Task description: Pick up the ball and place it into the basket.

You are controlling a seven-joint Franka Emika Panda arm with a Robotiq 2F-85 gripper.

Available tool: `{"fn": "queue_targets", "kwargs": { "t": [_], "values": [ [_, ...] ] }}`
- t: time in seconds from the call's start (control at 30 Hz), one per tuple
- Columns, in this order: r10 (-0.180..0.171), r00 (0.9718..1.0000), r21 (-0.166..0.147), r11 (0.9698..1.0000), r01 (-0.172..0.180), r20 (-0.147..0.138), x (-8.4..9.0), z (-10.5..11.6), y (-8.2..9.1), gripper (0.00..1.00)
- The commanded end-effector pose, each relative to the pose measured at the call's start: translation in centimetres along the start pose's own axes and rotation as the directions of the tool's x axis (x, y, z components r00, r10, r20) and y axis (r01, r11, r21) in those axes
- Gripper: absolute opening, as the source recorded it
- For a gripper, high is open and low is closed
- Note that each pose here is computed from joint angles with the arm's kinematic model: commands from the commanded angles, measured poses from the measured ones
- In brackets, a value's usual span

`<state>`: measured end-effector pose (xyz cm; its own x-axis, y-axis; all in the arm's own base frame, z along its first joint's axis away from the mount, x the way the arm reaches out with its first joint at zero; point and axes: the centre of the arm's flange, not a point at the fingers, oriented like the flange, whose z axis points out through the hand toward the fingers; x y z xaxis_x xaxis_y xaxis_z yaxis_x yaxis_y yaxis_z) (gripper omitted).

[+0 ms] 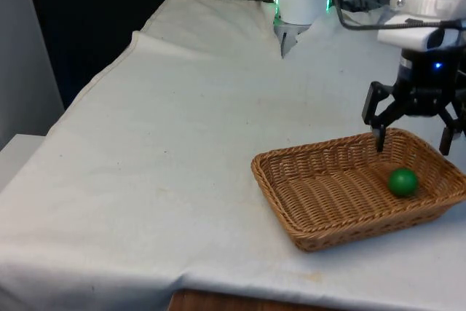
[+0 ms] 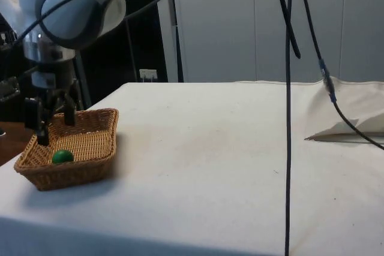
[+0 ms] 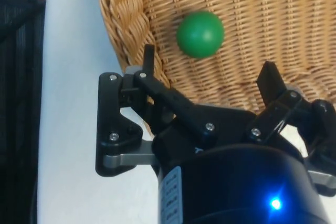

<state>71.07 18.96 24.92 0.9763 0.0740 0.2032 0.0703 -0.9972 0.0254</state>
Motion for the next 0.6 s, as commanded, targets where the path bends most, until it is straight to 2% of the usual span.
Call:
{"fn": "queue_targets", "kwargs": {
  "t": [0.0,0.1,0.13,0.17,0.43,0.5,0.57],
  "values": [
    [-0.001,1.0000,-0.001,1.0000,0.001,0.001,0.0,-0.9,0.1,1.00],
    [-0.003,1.0000,0.001,1.0000,0.003,0.001,-0.1,-1.9,0.3,1.00],
    [-0.002,1.0000,0.003,1.0000,0.002,0.001,0.0,-1.5,0.2,1.00],
    [-0.006,1.0000,0.002,1.0000,0.006,0.000,-0.2,-2.8,0.3,1.00],
    [-0.007,1.0000,0.006,1.0000,0.007,-0.004,-0.6,-5.9,0.7,1.00],
    [-0.008,0.9999,0.009,0.9999,0.008,-0.006,-0.6,-5.7,0.7,1.00],
    [-0.008,1.0000,0.008,0.9999,0.008,-0.003,-0.5,-7.0,0.7,1.00]
  ]
}}
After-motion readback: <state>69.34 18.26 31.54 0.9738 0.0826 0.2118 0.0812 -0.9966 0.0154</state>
